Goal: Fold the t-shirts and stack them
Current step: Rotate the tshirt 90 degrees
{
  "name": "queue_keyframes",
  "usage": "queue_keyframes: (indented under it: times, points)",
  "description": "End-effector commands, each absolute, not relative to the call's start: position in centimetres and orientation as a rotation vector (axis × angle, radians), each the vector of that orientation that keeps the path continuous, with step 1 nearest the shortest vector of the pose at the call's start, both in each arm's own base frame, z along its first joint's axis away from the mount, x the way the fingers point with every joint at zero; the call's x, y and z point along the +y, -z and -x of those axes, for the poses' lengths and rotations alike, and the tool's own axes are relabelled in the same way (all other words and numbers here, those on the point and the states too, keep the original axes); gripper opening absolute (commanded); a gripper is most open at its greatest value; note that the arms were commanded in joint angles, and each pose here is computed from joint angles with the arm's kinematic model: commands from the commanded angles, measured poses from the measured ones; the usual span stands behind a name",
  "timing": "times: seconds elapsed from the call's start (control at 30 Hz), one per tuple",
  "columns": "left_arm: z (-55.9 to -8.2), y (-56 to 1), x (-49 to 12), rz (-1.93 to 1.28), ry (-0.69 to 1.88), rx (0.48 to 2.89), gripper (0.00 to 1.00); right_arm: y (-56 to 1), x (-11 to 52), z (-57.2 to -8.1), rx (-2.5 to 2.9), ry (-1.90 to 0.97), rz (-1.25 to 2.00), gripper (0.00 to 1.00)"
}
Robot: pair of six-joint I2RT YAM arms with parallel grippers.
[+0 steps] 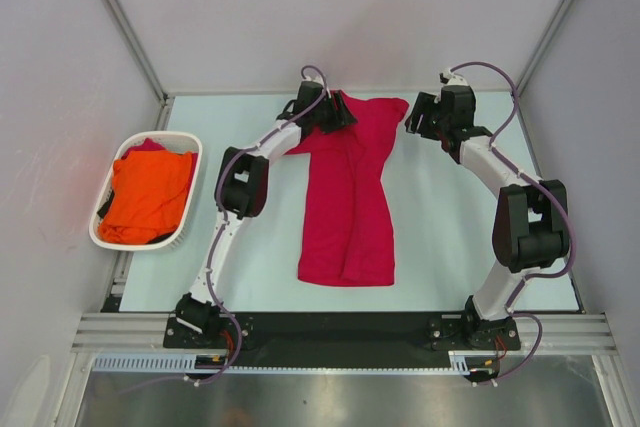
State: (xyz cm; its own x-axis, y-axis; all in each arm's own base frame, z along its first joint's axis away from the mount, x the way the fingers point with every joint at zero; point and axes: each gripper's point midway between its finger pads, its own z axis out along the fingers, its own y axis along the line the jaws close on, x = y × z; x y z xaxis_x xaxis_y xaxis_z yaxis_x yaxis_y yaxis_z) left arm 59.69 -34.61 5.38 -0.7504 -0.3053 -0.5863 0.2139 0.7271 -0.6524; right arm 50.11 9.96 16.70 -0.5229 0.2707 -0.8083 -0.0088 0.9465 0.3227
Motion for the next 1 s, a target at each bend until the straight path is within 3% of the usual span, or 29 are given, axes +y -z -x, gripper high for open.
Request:
queue_keyframes:
  times: [0.0,0.03,0.07,0.13,0.6,0.97]
  points:
    - [-60.4,-7.7,-35.8,0.054,1.018,2.135,0.52,-18.5,9.9,-50.2,2.056,-0.374,-0.177,0.66]
    - [-60.6,-7.8,-35.8,0.054,1.021,2.129,0.43,-18.4,9.9,-50.2,2.060,-0.375,-0.176,0.67]
    - [-60.6,-7.8,-35.9,0.055,1.025,2.127,0.20,-18.4,10.0,-50.2,2.062,-0.376,-0.176,0.67]
    - [-60.5,-7.7,-36.0,0.053,1.035,2.130,0.01,-18.2,10.1,-50.2,2.068,-0.384,-0.173,0.67]
    - [-61.7,-14.4,-30.6,0.071,0.854,1.994,0.00,-16.3,10.7,-49.7,2.110,-0.420,-0.176,0.65]
    - [-61.8,-14.6,-28.5,0.068,0.825,1.994,0.00,-14.6,11.1,-49.8,2.140,-0.429,-0.179,0.64]
